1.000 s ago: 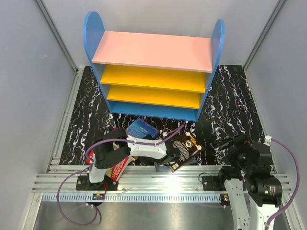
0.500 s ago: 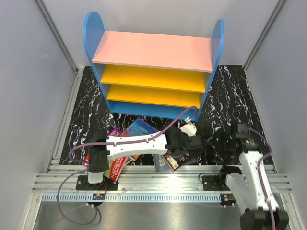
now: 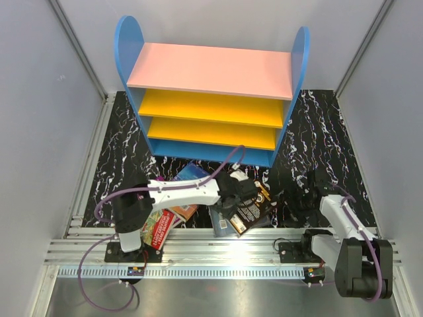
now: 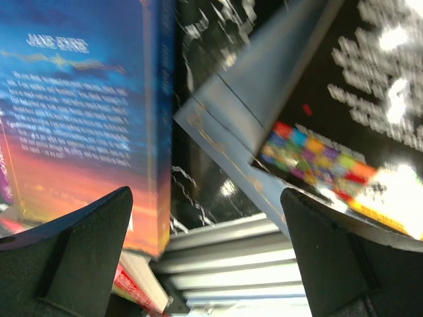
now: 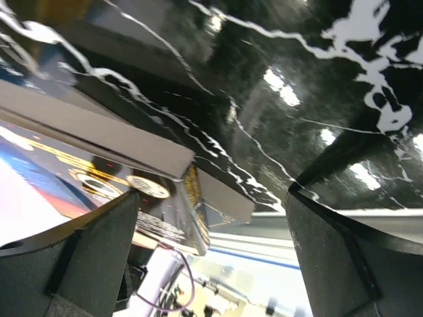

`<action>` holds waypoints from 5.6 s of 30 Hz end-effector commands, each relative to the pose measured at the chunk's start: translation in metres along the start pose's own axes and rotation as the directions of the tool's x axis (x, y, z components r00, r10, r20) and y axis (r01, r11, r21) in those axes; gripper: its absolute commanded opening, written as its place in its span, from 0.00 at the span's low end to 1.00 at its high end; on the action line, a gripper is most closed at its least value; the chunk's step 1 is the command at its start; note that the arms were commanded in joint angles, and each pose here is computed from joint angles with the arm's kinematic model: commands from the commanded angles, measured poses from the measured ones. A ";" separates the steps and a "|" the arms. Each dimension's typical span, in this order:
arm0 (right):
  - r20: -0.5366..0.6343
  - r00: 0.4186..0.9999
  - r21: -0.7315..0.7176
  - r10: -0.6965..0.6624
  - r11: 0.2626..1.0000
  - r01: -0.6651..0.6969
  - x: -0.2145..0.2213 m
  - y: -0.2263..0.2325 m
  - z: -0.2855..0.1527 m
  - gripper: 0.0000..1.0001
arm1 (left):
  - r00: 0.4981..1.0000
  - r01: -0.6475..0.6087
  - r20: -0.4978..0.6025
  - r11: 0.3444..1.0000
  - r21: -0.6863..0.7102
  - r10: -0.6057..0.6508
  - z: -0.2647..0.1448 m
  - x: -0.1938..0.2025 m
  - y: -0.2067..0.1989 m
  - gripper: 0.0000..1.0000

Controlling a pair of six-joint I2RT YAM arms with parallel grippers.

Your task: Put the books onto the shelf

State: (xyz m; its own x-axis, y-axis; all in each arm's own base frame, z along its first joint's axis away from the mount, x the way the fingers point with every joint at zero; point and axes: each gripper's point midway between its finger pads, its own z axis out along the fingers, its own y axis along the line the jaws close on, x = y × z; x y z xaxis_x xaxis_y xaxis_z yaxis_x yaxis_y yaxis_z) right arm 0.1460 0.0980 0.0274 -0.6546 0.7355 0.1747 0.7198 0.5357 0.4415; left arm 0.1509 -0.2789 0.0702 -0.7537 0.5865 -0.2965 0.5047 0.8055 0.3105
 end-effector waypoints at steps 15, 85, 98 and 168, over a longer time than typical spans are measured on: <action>0.134 0.987 -0.202 0.090 0.977 -0.062 -0.028 0.042 -0.003 1.00 | 0.995 0.098 -0.014 0.995 0.008 -0.098 0.034 -0.033 0.020 0.99; 0.400 0.912 -0.671 0.088 0.706 0.225 -0.014 0.278 -0.176 0.00 | 0.798 0.516 0.241 0.833 0.199 -0.552 -0.165 0.024 0.176 0.99; 0.414 0.756 -0.791 0.508 0.611 0.023 -0.058 0.262 -0.166 0.00 | 0.829 0.473 0.218 0.854 0.218 -0.515 -0.169 0.044 0.177 0.99; 0.208 0.212 -0.964 0.955 0.237 -0.118 -0.075 0.262 -0.129 0.17 | 0.858 0.351 0.277 0.886 0.302 -0.434 -0.185 0.100 0.196 0.99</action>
State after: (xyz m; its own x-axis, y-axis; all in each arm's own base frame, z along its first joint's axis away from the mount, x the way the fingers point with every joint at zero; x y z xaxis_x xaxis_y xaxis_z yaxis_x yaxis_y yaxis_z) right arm 0.3409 0.1388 0.2093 0.3921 0.8223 -0.4124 0.4232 0.2368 0.8746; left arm 0.1171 -0.1125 0.2833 -0.6958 0.1099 -0.7098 0.3347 0.9240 -0.1850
